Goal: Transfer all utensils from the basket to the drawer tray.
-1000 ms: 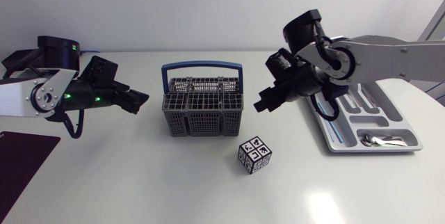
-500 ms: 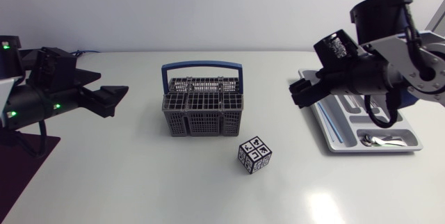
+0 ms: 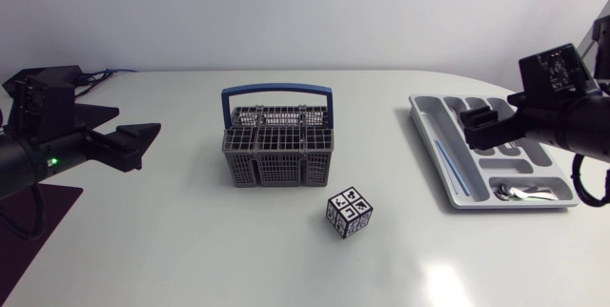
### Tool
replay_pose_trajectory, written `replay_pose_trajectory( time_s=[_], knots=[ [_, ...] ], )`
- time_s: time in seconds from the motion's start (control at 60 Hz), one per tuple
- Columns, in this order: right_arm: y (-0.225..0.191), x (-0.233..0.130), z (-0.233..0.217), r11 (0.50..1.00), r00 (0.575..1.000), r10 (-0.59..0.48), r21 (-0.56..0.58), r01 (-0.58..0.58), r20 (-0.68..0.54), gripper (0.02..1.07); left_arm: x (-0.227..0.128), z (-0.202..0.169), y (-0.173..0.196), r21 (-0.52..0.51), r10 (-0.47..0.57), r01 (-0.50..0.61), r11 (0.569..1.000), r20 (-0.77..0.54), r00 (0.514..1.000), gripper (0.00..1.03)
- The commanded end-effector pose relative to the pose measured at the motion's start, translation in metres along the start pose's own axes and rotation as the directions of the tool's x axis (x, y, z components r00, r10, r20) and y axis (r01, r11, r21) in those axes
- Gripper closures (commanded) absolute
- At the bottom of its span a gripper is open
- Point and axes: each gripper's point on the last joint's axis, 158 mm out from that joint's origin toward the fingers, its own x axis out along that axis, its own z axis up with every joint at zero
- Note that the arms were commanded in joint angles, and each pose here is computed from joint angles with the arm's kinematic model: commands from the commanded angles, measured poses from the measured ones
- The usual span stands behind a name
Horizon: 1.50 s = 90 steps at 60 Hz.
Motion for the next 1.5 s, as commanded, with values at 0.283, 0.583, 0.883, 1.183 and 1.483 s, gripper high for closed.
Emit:
replay_pose_trajectory(
  time_s=[0.283,0.583,0.883,1.183,1.483],
  knots=[
    [-0.017,-0.034,-0.025,0.994,0.984,-0.107,0.006,0.107,0.145,0.06,-0.023,-0.020,-0.002,-0.006,0.049,-0.049,0.999,0.064,0.997,0.05],
    [-0.016,-0.053,-0.043,0.988,0.959,-0.154,0.053,0.146,0.237,0.06,-0.033,-0.037,-0.001,0.007,0.087,-0.088,0.996,0.099,0.991,0.05],
    [-0.007,-0.057,-0.061,0.983,0.942,-0.148,0.150,0.107,0.300,0.06,-0.043,-0.053,0.001,-0.052,0.149,-0.143,0.988,0.138,0.979,0.05],
    [0.003,-0.057,-0.079,0.969,0.920,-0.141,0.242,0.053,0.364,0.06,-0.050,-0.070,0.004,-0.130,0.213,-0.192,0.973,0.182,0.960,0.05],
    [0.012,-0.053,-0.092,0.951,0.899,-0.135,0.310,-0.001,0.417,0.06,-0.053,-0.087,0.008,-0.217,0.277,-0.229,0.949,0.227,0.934,0.05]
  ],
)
